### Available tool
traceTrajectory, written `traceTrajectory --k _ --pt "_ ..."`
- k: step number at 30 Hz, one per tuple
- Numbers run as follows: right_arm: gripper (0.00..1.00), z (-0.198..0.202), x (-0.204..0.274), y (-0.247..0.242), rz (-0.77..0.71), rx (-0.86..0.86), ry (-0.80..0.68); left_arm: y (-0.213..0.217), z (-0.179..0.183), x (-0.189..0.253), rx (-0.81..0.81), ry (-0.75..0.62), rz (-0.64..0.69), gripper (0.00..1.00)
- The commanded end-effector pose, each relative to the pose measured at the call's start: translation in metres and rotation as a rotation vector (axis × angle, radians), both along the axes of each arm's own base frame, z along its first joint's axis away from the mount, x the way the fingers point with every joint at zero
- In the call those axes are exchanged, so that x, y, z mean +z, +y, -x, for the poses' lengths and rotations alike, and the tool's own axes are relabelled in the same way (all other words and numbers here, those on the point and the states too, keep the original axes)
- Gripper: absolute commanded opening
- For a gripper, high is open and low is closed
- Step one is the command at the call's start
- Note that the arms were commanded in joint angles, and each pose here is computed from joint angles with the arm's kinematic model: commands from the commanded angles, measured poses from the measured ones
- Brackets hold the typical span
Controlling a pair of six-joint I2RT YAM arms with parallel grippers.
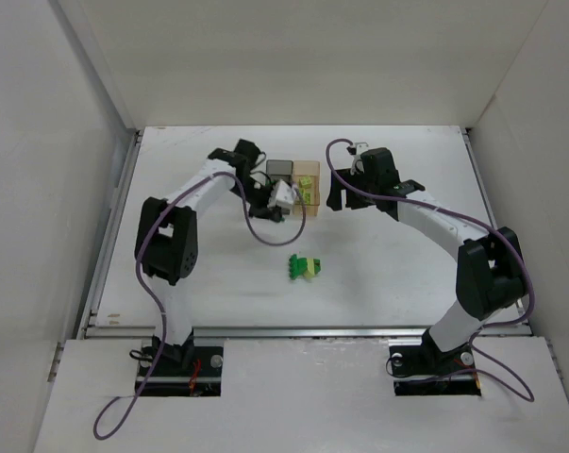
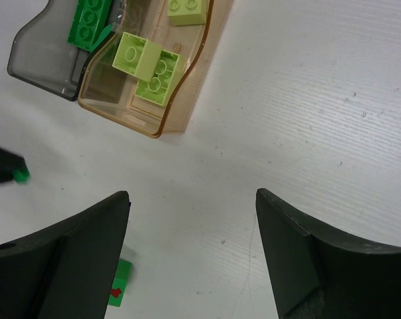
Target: Sort the legos into containers by color
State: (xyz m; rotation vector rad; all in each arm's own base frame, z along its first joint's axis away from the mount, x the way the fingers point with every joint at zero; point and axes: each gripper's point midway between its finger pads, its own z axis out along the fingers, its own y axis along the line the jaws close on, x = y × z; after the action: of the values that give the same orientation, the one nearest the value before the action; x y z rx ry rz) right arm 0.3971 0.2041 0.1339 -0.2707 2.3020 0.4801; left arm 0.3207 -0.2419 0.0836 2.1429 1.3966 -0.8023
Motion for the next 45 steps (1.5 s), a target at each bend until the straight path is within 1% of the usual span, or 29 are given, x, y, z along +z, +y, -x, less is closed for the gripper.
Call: traceTrajectory --k 1,2,3,4,5,6,7,9,13,15,17,21,22,24,25,27,29,33,34,36,37,38,39,40,41,42,43,44,45 --pt "0.82 -0.011 0.020 0.006 -0.029 -0.012 -0.070 -0.015 -0.044 0.103 0.318 0.120 0.338 0.00" --pt "0.82 -0.011 0.020 0.006 -0.037 -0.020 -0.065 -0.014 -0.047 0.112 0.483 0.265 0.346 0.00" --pt "0.82 -0.013 0.020 0.004 -0.036 -0.045 -0.064 -0.015 -0.058 0.116 0.580 0.287 0.358 0.00" --pt "0.82 -0.013 0.020 0.004 -0.045 -0.053 -0.058 -0.012 -0.096 0.122 0.734 0.163 0.408 0.00" --pt "0.82 -0.011 0.019 0.004 -0.042 -0.053 -0.050 -0.018 -0.106 0.137 0.782 0.194 0.471 0.00" --pt "0.82 -0.014 0.022 0.003 -0.047 -0.066 -0.056 -0.010 -0.119 0.130 0.942 0.220 0.469 0.00" --pt "0.82 -0.014 0.022 0.003 -0.047 -0.066 -0.057 -0.009 -0.129 0.136 0.971 0.182 0.500 0.00" --pt "0.82 -0.011 0.021 0.004 -0.048 -0.059 -0.046 -0.003 -0.146 0.129 1.036 0.153 0.474 0.00" --pt "0.82 -0.009 0.023 0.003 -0.047 -0.059 -0.044 -0.015 -0.150 0.116 1.035 0.141 0.419 0.00" --pt "0.82 -0.008 0.023 0.005 -0.041 -0.058 -0.047 -0.012 -0.157 0.111 1.069 0.125 0.402 0.01" --pt "0.82 -0.006 0.025 0.004 -0.041 -0.058 -0.047 -0.006 -0.164 0.105 1.118 0.113 0.379 0.07" --pt "0.82 -0.005 0.030 0.005 -0.044 -0.045 -0.059 -0.002 -0.169 0.099 1.138 0.093 0.362 0.43" --pt "0.82 -0.005 0.030 0.005 -0.044 -0.044 -0.059 -0.001 -0.165 0.100 1.138 0.094 0.360 0.55" --pt "0.82 -0.003 0.031 0.006 -0.038 -0.028 -0.053 -0.002 -0.160 0.099 1.127 0.102 0.364 0.63" --pt "0.82 -0.005 0.034 0.006 -0.035 -0.022 -0.065 -0.001 -0.159 0.107 1.124 0.091 0.378 0.66" --pt "0.82 0.001 0.033 0.005 -0.003 -0.003 -0.060 -0.002 -0.151 0.114 1.085 0.078 0.387 0.70" --pt "0.82 0.004 0.037 0.005 0.025 0.011 -0.074 -0.002 -0.147 0.122 1.055 0.052 0.397 0.70" --pt "0.82 0.032 0.034 0.014 0.097 0.124 -0.052 0.005 -0.126 0.141 0.959 -0.021 0.369 0.63" --pt "0.82 0.042 0.031 0.019 0.107 0.165 -0.041 0.004 -0.112 0.136 0.903 -0.010 0.351 0.62" --pt "0.82 0.074 0.021 0.036 0.108 0.290 -0.009 0.011 -0.081 0.122 0.752 -0.037 0.269 0.62" --pt "0.84 0.086 0.025 0.040 0.100 0.348 -0.026 0.013 -0.054 0.117 0.678 -0.017 0.260 0.62" --pt "0.84 0.102 0.024 0.050 0.053 0.413 -0.004 0.023 -0.041 0.110 0.650 -0.012 0.243 0.62" --pt "0.87 0.114 0.015 0.049 0.037 0.440 0.023 0.030 -0.027 0.101 0.631 0.010 0.225 0.61" --pt "0.89 0.120 0.023 0.058 -0.018 0.445 0.015 0.037 -0.015 0.108 0.620 -0.014 0.244 0.61" --pt "0.92 0.123 0.021 0.060 -0.042 0.445 0.030 0.049 0.001 0.087 0.639 0.049 0.227 0.59" --pt "0.92 0.125 0.021 0.062 -0.061 0.438 0.046 0.053 0.009 0.083 0.644 0.063 0.230 0.59" --pt "0.98 0.125 0.015 0.063 -0.067 0.424 0.070 0.054 0.014 0.083 0.650 0.059 0.239 0.58" --pt "1.00 0.128 0.012 0.065 -0.071 0.402 0.104 0.060 0.029 0.076 0.694 0.081 0.231 0.58" --pt "1.00 0.129 0.005 0.064 -0.065 0.380 0.136 0.062 0.034 0.075 0.718 0.081 0.240 0.58"
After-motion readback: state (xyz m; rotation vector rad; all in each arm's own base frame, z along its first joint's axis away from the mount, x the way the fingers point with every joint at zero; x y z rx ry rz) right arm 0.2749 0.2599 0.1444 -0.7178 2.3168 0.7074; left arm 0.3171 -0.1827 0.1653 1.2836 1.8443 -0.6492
